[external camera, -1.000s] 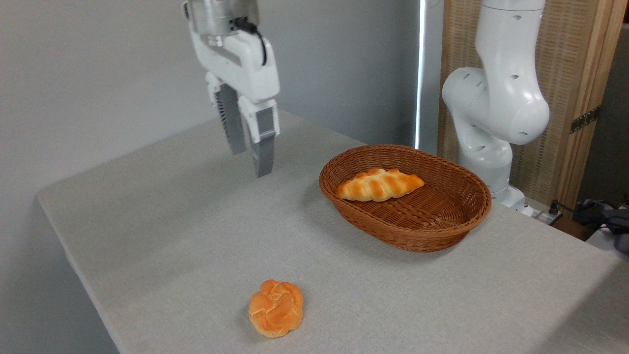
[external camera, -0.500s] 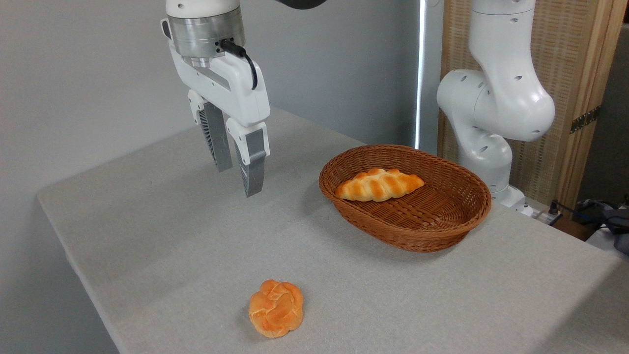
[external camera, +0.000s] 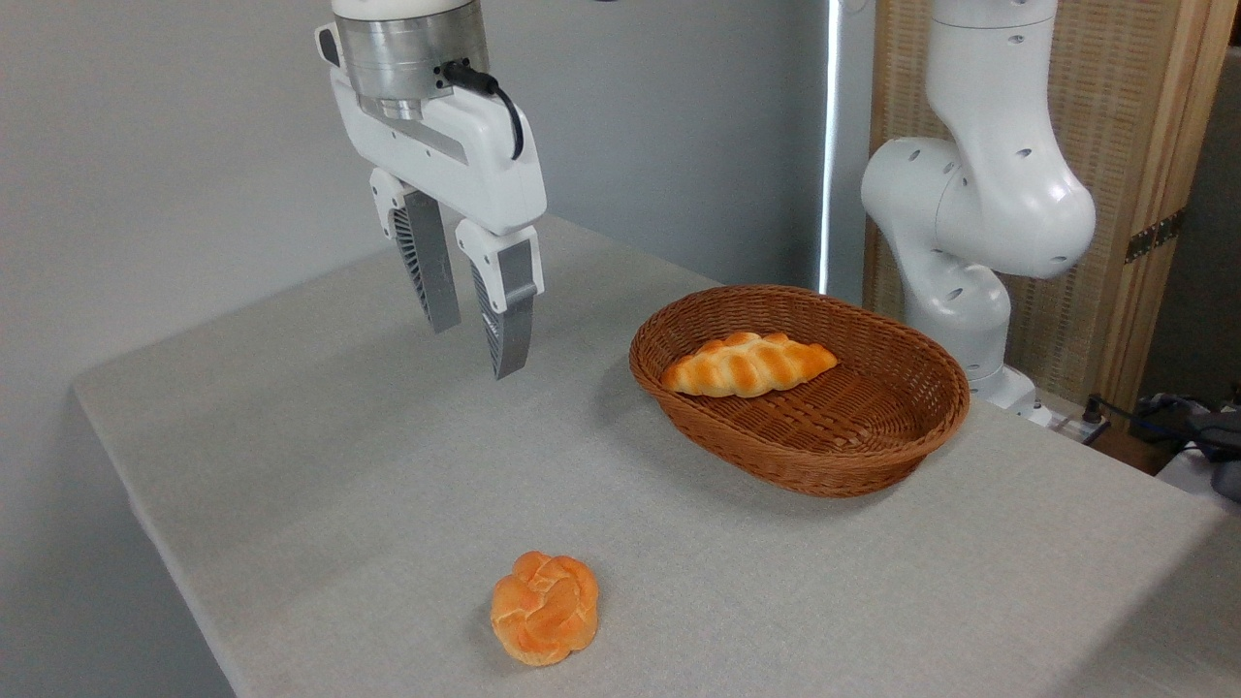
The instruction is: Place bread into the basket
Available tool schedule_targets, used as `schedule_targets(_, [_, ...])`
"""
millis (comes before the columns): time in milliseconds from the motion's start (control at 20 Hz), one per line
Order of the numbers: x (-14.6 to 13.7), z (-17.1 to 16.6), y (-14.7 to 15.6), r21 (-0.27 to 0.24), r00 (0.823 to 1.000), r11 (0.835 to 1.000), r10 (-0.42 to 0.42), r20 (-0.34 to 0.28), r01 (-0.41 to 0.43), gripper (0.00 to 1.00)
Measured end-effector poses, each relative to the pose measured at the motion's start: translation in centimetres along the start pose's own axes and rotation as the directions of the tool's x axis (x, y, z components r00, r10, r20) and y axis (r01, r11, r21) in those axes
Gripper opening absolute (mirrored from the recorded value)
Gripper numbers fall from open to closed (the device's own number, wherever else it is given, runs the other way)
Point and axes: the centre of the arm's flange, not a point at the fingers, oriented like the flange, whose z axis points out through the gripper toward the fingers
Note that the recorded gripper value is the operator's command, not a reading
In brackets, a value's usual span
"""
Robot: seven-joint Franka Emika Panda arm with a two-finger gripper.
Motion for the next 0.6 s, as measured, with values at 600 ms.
schedule_targets(600, [-0.54, -0.92, -0.09, 0.035, 1.000, 0.999, -0.015, 0.007, 0.015, 1.00])
